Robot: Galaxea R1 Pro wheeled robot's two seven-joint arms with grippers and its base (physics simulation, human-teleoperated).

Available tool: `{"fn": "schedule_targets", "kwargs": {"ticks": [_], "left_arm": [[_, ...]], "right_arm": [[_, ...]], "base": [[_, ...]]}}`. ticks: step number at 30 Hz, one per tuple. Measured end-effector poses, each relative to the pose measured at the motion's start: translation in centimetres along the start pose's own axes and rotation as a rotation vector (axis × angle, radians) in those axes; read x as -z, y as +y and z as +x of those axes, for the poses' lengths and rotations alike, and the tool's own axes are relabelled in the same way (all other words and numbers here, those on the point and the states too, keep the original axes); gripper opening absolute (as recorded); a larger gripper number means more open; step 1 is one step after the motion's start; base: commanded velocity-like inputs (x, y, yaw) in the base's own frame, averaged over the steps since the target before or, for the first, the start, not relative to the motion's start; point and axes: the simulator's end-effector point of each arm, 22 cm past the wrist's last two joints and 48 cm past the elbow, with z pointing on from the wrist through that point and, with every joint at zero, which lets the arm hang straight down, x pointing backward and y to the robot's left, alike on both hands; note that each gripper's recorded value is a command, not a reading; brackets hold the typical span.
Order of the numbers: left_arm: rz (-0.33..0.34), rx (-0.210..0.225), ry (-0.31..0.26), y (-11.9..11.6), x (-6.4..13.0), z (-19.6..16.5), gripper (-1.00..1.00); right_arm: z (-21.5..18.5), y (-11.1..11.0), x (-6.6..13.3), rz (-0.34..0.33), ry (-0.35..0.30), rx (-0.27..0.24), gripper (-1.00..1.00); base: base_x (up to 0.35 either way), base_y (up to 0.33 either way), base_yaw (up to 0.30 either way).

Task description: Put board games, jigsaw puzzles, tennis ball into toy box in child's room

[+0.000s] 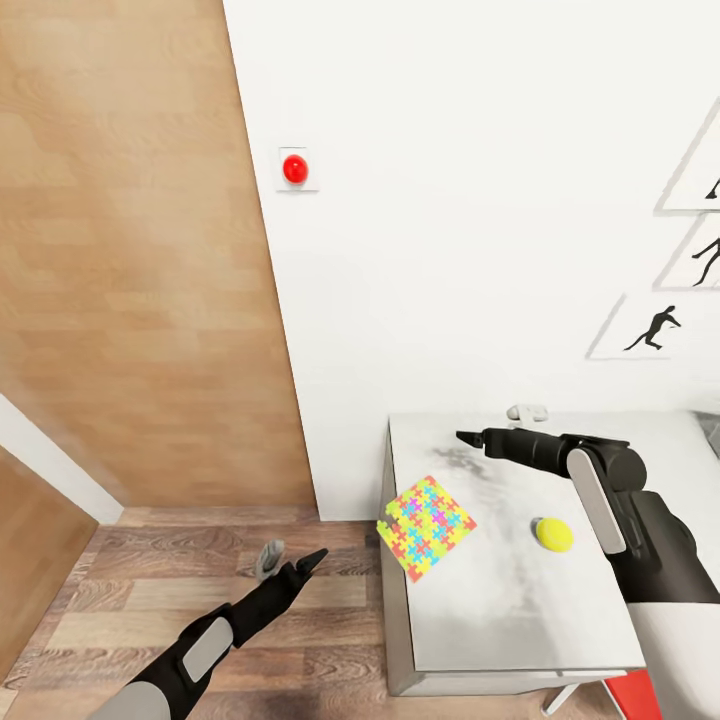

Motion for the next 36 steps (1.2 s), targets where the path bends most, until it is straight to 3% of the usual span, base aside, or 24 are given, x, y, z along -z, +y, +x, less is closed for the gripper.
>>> {"fn": "schedule_targets", "kwargs": {"ticks": [19, 36], "left_arm": [[0.002, -0.005, 0.005, -0.2, -0.2, 0.3, 1.0], [0.052, -0.03, -0.007, -2.6, -1.3, -0.4, 1.0]], "right_arm": [[0.3, 0.0, 0.0, 0.0, 0.006, -0.003, 1.0], [0.3, 0.0, 0.0, 0.0, 0.006, -0.002, 1.0]], "base": [[0.0, 0.0, -0.003], [0.0, 0.0, 0.0]]}}
